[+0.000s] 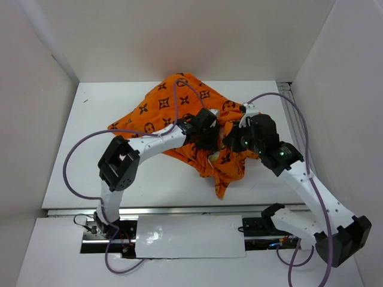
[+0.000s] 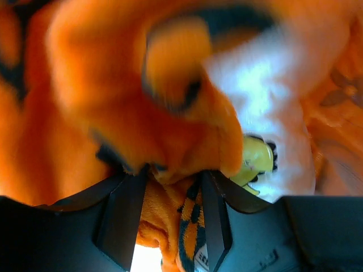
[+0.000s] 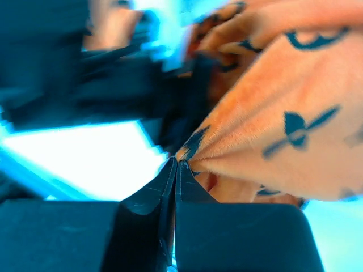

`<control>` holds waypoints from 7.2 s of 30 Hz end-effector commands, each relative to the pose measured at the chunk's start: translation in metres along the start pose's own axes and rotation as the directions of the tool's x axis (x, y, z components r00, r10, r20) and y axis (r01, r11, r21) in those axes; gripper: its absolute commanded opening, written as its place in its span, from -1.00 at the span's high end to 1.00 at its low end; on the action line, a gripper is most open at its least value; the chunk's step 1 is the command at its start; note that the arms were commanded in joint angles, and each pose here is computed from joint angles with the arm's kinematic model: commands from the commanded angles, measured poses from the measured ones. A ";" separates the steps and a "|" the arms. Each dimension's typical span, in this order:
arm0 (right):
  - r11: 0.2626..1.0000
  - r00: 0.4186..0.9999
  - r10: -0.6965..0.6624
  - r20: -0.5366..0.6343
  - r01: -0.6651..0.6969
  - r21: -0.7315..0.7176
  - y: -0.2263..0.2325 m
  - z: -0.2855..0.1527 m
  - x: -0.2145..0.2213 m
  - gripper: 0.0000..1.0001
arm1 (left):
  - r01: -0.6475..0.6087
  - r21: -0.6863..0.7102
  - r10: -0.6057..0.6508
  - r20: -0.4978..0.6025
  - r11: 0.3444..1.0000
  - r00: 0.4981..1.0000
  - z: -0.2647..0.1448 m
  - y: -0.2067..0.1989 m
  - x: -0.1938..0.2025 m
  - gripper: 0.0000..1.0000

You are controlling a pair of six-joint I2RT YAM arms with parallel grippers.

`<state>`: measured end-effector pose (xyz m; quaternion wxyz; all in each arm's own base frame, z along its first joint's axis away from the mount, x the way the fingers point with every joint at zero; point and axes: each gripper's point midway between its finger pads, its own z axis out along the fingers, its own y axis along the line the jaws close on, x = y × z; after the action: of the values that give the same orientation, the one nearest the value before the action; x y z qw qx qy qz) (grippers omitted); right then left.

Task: Put the pillow into the pillowcase

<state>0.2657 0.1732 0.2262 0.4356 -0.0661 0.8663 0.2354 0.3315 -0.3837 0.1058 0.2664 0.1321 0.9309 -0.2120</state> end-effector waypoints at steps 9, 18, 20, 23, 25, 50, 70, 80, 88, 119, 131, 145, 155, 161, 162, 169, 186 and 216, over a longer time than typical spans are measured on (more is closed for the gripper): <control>0.759 0.961 -0.064 0.268 0.221 -0.612 0.132 -0.080 -0.082 1.00 | 0.117 -0.042 -0.117 0.000 0.992 0.993 0.064 0.023 -0.012 -0.09; 0.963 0.959 0.007 0.285 0.070 -0.261 0.061 -0.043 -0.104 1.00 | 0.091 0.031 -0.094 0.103 0.995 0.990 -0.017 0.008 -0.034 0.01; 0.989 0.969 0.030 0.247 0.007 -0.145 0.034 -0.031 -0.093 1.00 | 0.068 0.031 -0.073 0.189 0.997 0.979 -0.059 0.009 -0.048 0.05; 0.999 0.981 0.043 0.191 -0.045 0.003 -0.001 -0.012 -0.072 0.52 | 0.060 0.029 -0.066 0.257 0.998 0.964 -0.090 0.011 -0.058 0.47; 0.997 0.987 0.052 0.149 -0.059 0.045 -0.013 0.000 -0.060 0.12 | 0.052 0.035 -0.060 0.289 0.998 0.956 -0.111 0.009 -0.065 1.00; 0.977 0.972 0.212 0.101 -0.214 0.014 -0.032 0.063 -0.022 -0.85 | -0.150 0.066 0.109 0.418 0.987 0.902 -0.169 -0.047 -0.074 1.00; 0.937 0.860 0.270 0.432 -0.338 0.087 -0.067 -0.004 -0.103 -0.06 | -0.364 0.319 0.277 0.287 0.875 0.917 -0.162 -0.127 0.025 1.00; 0.833 0.941 0.218 0.258 -0.317 0.453 -0.131 -0.009 -0.027 -0.56 | -0.324 0.264 0.329 0.026 0.908 0.944 -0.112 -0.114 0.088 -1.00; 0.880 0.961 0.231 0.150 -0.273 0.390 -0.125 0.029 -0.017 -0.90 | -0.058 -0.076 0.076 0.261 0.995 0.962 -0.151 0.016 -0.050 -1.00; 0.967 0.961 0.143 -0.237 -0.085 0.240 -0.150 0.147 0.045 -0.98 | 0.309 -0.632 -0.472 -0.102 0.711 0.876 -0.054 0.223 0.133 1.00; 0.924 0.994 0.046 0.095 -0.079 0.375 -0.139 0.054 -0.054 -0.98 | 0.427 -0.427 -0.393 0.170 0.797 0.904 -0.188 0.170 0.068 -1.00; 0.912 0.986 0.030 0.165 -0.095 0.399 -0.150 0.094 -0.120 -0.98 | 0.724 -0.367 -0.654 0.314 0.584 0.688 -0.193 0.324 -0.017 -1.00; 0.873 0.970 0.036 0.241 -0.148 0.466 -0.172 0.115 -0.136 -0.98 | 0.788 -0.309 -0.767 0.218 0.532 0.604 -0.114 0.383 -0.048 -1.00; 0.860 0.979 0.049 0.198 -0.142 0.490 -0.184 0.141 -0.133 -0.98 | 0.811 -0.261 -0.798 0.184 0.523 0.574 -0.092 0.394 -0.053 -1.00; 0.859 0.980 0.051 0.191 -0.140 0.492 -0.186 0.146 -0.131 -0.98 | 0.805 -0.262 -0.792 0.182 0.532 0.583 -0.089 0.396 -0.050 -1.00; 0.857 0.990 0.118 0.080 -0.142 0.495 -0.194 0.190 -0.089 -0.98 | 0.759 -0.273 -0.777 0.057 0.592 0.627 -0.047 0.366 -0.011 -1.00; 0.889 0.969 0.010 0.247 -0.121 0.442 -0.167 0.175 -0.220 1.00 | 0.639 -0.112 -0.529 0.461 0.761 0.712 -0.196 0.367 -0.198 1.00; 0.784 0.747 0.244 0.619 -0.527 0.328 -0.189 -0.078 -0.075 -1.00 | 0.805 -0.042 -0.587 0.661 0.592 0.467 -0.350 0.253 0.056 -1.00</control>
<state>0.3077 -0.0328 0.1829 0.5224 0.3002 0.7930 0.0906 0.2353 0.0031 0.1906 0.3309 -0.4052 0.8359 -0.1661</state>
